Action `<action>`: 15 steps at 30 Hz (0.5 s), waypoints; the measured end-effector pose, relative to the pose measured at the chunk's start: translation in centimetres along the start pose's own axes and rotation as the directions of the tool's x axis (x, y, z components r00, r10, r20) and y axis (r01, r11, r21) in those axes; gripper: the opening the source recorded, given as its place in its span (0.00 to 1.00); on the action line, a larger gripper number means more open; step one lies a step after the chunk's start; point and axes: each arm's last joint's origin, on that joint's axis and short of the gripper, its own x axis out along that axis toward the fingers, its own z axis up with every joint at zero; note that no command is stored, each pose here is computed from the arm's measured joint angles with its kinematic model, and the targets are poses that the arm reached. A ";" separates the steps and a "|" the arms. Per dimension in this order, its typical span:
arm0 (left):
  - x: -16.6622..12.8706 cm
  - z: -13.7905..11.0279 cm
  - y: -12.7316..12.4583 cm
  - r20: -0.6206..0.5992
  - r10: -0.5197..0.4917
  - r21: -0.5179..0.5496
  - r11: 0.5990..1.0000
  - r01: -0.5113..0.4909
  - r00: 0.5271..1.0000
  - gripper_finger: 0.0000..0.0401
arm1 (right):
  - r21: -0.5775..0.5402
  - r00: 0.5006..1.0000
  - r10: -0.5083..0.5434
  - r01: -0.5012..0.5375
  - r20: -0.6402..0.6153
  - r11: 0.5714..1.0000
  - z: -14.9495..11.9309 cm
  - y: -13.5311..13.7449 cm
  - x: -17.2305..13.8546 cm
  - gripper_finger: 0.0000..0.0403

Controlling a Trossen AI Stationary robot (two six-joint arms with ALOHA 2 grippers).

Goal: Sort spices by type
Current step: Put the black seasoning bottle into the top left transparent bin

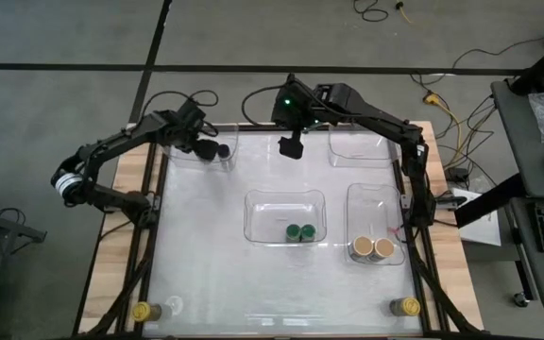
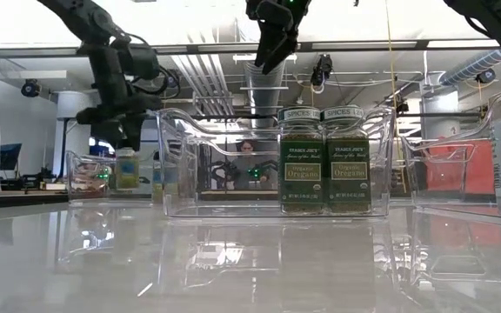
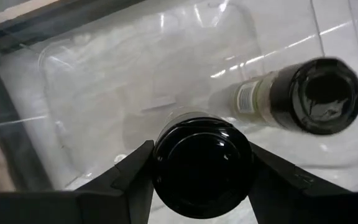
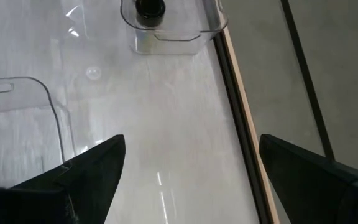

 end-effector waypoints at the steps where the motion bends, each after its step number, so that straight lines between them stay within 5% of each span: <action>1: 0.2 0.0 0.0 0.008 -0.005 -0.007 1.000 0.005 1.000 0.47 | 0.000 1.000 0.000 0.000 0.000 1.000 0.0 0.0 0.0 0.90; 15: 1.9 0.3 -1.0 -0.014 -0.024 -0.004 1.000 0.024 1.000 0.47 | 0.008 1.000 0.000 0.000 0.002 1.000 0.0 0.0 0.0 0.90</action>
